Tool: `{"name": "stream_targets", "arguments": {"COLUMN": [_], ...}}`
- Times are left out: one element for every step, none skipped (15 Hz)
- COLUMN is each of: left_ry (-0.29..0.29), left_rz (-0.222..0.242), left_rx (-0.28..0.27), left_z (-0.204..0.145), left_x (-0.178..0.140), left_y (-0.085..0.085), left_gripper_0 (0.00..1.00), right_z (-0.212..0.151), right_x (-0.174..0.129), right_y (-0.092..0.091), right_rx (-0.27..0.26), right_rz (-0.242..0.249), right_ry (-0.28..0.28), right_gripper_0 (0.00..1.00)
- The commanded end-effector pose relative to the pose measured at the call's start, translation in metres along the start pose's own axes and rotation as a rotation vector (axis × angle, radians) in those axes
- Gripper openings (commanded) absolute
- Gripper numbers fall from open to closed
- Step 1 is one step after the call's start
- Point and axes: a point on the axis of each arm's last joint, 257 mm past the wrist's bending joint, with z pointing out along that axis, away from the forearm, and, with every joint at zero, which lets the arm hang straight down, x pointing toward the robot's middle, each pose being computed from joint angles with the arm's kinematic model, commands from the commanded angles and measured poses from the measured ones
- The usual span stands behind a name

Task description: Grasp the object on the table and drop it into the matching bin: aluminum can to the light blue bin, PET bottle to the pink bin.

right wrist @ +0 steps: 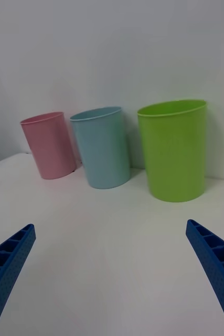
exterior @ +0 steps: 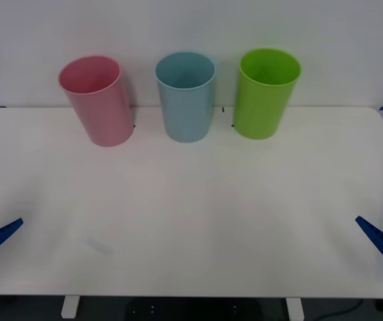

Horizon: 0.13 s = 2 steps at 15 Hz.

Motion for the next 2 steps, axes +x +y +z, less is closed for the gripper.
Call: {"name": "stream_targets", "arguments": {"left_ry": [0.000,0.000], "left_rz": [-0.001,-0.001], "left_rx": [0.000,0.000], "left_z": [0.0001,0.0001], "left_x": [0.0003,0.0003], "left_y": [0.0001,0.0001], "left_gripper_0": [1.00,1.00], "right_z": [0.0000,0.0000], "right_x": [0.0000,0.0000], "right_y": [0.0000,0.0000], "right_rx": [0.000,0.000], "right_rz": [0.000,0.000], "right_ry": [0.000,0.000], "right_gripper_0": [1.00,1.00]}}
